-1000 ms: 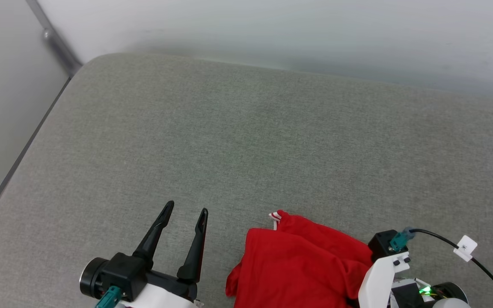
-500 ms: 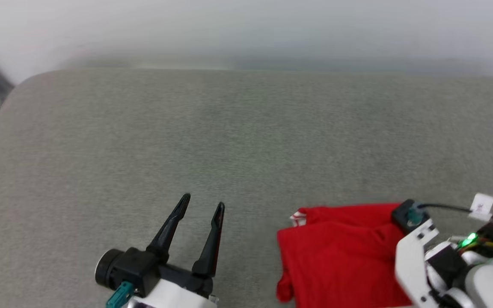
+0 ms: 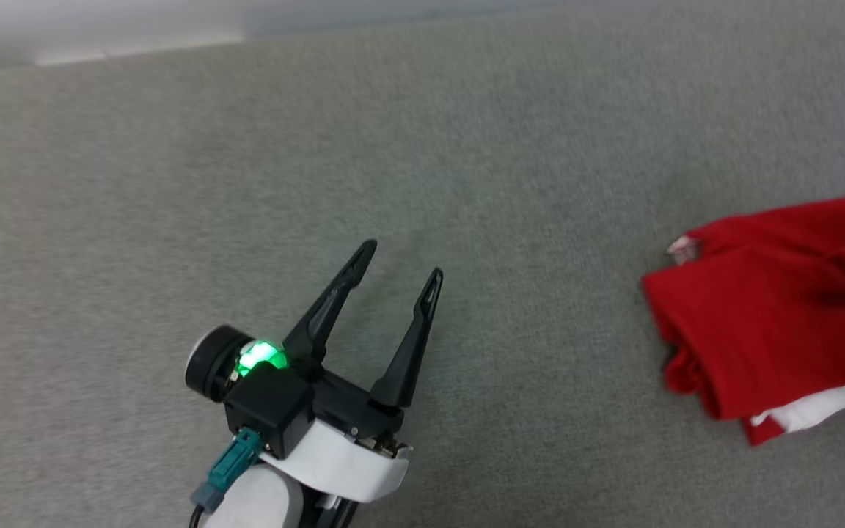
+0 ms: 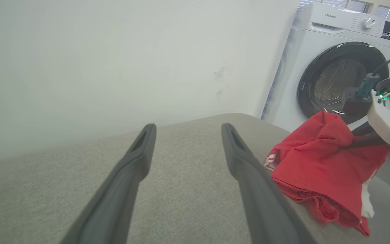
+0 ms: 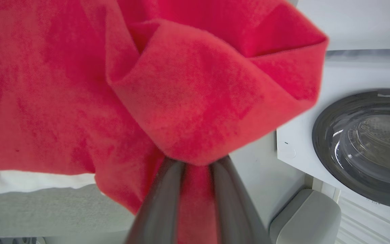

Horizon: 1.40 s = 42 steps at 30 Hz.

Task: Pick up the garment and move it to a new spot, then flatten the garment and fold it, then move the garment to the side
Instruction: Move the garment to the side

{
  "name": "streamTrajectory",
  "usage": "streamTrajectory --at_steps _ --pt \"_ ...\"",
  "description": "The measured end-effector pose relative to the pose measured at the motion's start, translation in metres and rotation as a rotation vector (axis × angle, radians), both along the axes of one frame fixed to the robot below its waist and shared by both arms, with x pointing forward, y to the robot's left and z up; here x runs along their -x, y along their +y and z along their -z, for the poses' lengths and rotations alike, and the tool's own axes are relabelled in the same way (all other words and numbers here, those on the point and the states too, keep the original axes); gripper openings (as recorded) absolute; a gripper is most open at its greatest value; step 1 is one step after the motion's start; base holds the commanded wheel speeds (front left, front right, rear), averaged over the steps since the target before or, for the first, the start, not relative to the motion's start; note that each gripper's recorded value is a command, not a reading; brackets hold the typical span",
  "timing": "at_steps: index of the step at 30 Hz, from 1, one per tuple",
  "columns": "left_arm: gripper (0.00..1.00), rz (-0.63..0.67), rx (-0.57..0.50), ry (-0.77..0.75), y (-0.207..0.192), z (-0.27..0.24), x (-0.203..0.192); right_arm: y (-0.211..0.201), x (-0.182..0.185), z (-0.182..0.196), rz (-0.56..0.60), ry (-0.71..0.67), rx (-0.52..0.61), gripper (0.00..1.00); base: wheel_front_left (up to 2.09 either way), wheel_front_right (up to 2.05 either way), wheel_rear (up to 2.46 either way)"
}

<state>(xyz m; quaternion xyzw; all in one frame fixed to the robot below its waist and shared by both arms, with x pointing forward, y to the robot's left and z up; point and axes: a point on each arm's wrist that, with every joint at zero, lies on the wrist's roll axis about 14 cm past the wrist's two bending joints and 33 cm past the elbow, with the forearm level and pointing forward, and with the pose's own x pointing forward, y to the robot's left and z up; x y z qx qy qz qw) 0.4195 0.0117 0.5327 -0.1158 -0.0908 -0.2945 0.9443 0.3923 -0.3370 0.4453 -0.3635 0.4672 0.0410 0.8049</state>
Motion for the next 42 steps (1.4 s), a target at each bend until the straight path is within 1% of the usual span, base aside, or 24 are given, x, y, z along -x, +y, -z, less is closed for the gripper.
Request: streamTrajectory --at_steps 3,8,12,15,20,23,27,28,29,33,38,42 --pt "1.00 0.049 0.001 0.005 -0.014 0.010 -0.011 -0.033 -0.001 0.007 0.055 0.010 0.049 0.00 0.00 0.00 0.00" --pt "1.00 0.096 0.008 0.014 -0.026 0.026 -0.027 -0.091 0.004 0.015 0.167 0.027 0.118 0.00 0.00 0.00 0.00" --pt "1.00 0.123 0.001 0.009 -0.031 0.037 -0.036 -0.127 0.004 0.019 0.237 0.014 0.155 0.00 0.00 0.00 0.00" --pt "1.00 0.119 0.012 0.005 -0.030 0.043 -0.044 -0.148 0.002 0.021 0.267 -0.006 0.185 0.00 0.00 0.00 0.00" --pt "1.00 0.118 0.002 0.027 -0.028 0.060 -0.051 -0.170 -0.005 0.028 0.307 -0.027 0.216 0.00 0.00 0.00 0.00" --pt "1.00 0.109 -0.001 0.038 -0.025 0.066 -0.053 -0.174 -0.007 0.038 0.345 -0.036 0.200 0.00 0.00 0.00 0.00" --pt "1.00 0.099 -0.009 0.039 -0.021 0.068 -0.055 -0.175 -0.011 0.044 0.364 -0.050 0.192 0.00 0.00 0.00 0.00" --pt "1.00 0.097 -0.009 0.036 -0.020 0.067 -0.055 -0.175 -0.013 0.044 0.363 -0.055 0.192 0.33 0.00 0.00 0.00" --pt "1.00 0.096 -0.010 0.033 -0.020 0.065 -0.055 -0.173 -0.015 0.043 0.352 -0.066 0.193 1.00 0.00 0.00 0.00" --pt "1.00 0.083 -0.015 0.011 -0.017 0.055 -0.055 -0.171 -0.021 0.030 0.321 -0.099 0.211 1.00 0.00 0.00 0.00" --pt "1.00 0.004 -0.029 -0.042 0.002 0.031 -0.060 -0.156 -0.044 -0.007 0.268 -0.242 0.183 1.00 0.00 0.00 0.00" --pt "1.00 -0.048 -0.030 -0.059 0.017 0.013 -0.054 -0.134 -0.058 -0.040 0.240 -0.385 0.100 1.00 0.00 0.00 0.00"
